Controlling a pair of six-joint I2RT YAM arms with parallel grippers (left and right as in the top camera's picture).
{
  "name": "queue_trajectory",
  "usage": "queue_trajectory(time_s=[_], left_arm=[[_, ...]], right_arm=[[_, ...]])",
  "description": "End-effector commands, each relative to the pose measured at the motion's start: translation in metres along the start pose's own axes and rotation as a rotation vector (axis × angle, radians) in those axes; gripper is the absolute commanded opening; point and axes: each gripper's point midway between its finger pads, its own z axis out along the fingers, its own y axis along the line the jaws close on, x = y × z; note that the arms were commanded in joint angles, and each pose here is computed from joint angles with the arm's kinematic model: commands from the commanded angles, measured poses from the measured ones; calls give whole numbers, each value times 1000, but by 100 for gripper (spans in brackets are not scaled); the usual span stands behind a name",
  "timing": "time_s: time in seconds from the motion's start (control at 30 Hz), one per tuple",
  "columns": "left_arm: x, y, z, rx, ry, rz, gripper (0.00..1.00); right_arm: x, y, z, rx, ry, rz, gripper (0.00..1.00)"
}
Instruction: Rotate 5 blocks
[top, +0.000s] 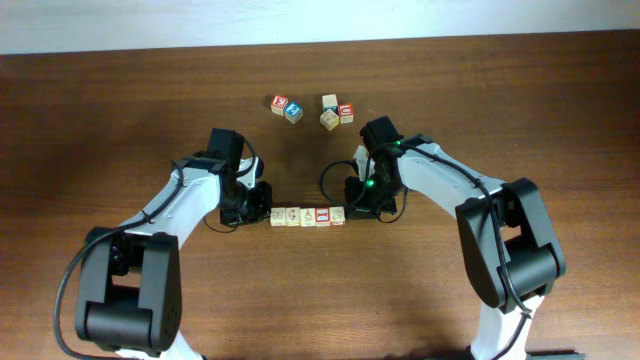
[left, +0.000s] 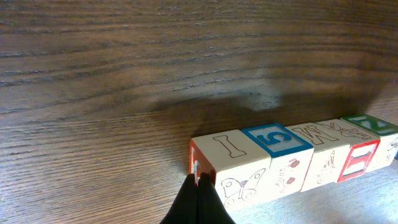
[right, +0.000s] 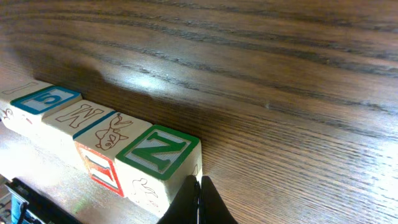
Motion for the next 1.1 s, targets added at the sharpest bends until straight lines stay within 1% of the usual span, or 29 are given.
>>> queue_trajectory(time_s=[0.0, 0.07, 0.17, 0.27, 0.43, 0.6, 0.73, 1.07], left_arm=[[-2, -3, 1, 7, 1, 10, 0], [-2, -3, 1, 7, 1, 10, 0], [-1, -3, 1, 9, 2, 10, 0], [-1, -3, 1, 9, 2, 10, 0], [-1, -3, 1, 9, 2, 10, 0], [0, -6, 2, 10, 4, 19, 0], [2, -13, 5, 12, 6, 43, 0], [-1, -14, 5, 15, -4, 47, 0]], right_arm=[[2, 10, -1, -63, 12, -47, 5], [2, 17, -2, -105, 11, -72, 5], [1, 21, -2, -122, 11, -77, 4], [3, 32, -4, -188, 19, -103, 5], [8, 45, 0, -207, 32, -137, 4], [10, 57, -2, -273, 37, -174, 5], [10, 61, -3, -294, 38, -183, 5], [9, 67, -13, -305, 16, -201, 5]])
